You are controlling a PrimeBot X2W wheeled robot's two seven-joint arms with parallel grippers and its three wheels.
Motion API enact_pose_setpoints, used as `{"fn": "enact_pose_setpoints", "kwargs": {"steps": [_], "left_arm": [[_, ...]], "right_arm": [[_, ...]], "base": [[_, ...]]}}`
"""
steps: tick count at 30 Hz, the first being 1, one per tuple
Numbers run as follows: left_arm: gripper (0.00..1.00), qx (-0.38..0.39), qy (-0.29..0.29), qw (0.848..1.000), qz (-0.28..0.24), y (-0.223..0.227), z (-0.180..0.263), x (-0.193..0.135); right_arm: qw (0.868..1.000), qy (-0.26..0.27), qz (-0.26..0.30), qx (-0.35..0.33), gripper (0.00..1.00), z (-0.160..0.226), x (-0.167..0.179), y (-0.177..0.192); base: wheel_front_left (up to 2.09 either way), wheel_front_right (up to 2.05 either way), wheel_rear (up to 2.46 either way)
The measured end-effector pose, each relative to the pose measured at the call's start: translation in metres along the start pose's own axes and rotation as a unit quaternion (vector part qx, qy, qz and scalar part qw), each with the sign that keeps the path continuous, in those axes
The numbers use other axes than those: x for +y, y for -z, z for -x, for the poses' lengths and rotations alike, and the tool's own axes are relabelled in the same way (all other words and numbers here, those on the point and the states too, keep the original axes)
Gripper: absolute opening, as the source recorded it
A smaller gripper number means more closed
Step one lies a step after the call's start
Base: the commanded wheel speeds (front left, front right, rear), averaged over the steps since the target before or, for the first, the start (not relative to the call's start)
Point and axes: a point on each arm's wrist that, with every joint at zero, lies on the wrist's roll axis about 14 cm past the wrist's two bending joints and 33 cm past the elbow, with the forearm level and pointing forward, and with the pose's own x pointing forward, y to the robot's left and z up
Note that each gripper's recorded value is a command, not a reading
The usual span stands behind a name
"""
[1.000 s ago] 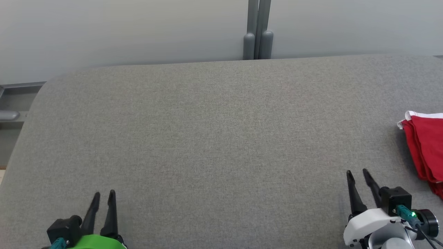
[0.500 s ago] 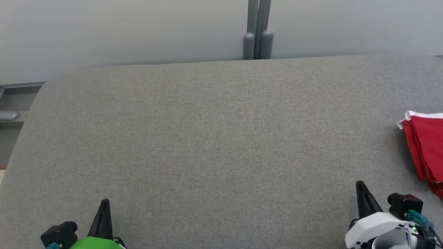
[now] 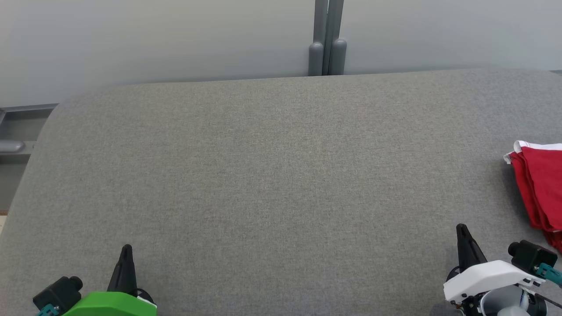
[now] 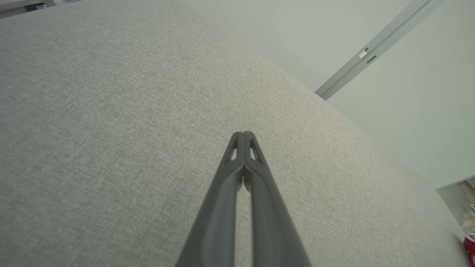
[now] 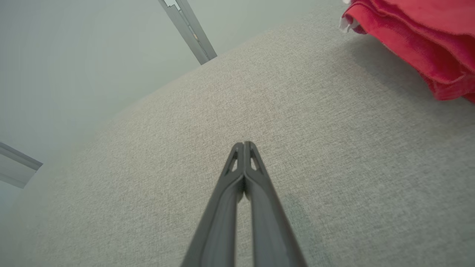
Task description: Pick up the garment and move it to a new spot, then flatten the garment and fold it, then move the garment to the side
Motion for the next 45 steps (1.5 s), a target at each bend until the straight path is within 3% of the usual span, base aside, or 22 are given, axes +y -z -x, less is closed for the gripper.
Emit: {"fn": "enact_pose_setpoints", "kwargs": {"steps": [18,45], "left_arm": [[0.0,-0.008,0.0,0.992,0.126,-0.011,-0.008,-0.007],[0.0,-0.018,0.02,0.966,0.258,-0.028,-0.017,-0.02]], "right_arm": [[0.989,0.003,-0.148,-0.005,0.0,-0.006,0.003,-0.01],[0.952,-0.013,-0.307,-0.01,0.0,-0.012,0.01,-0.024]], "base": [[0.0,0.0,0.0],[0.0,0.0,0.0]]}}
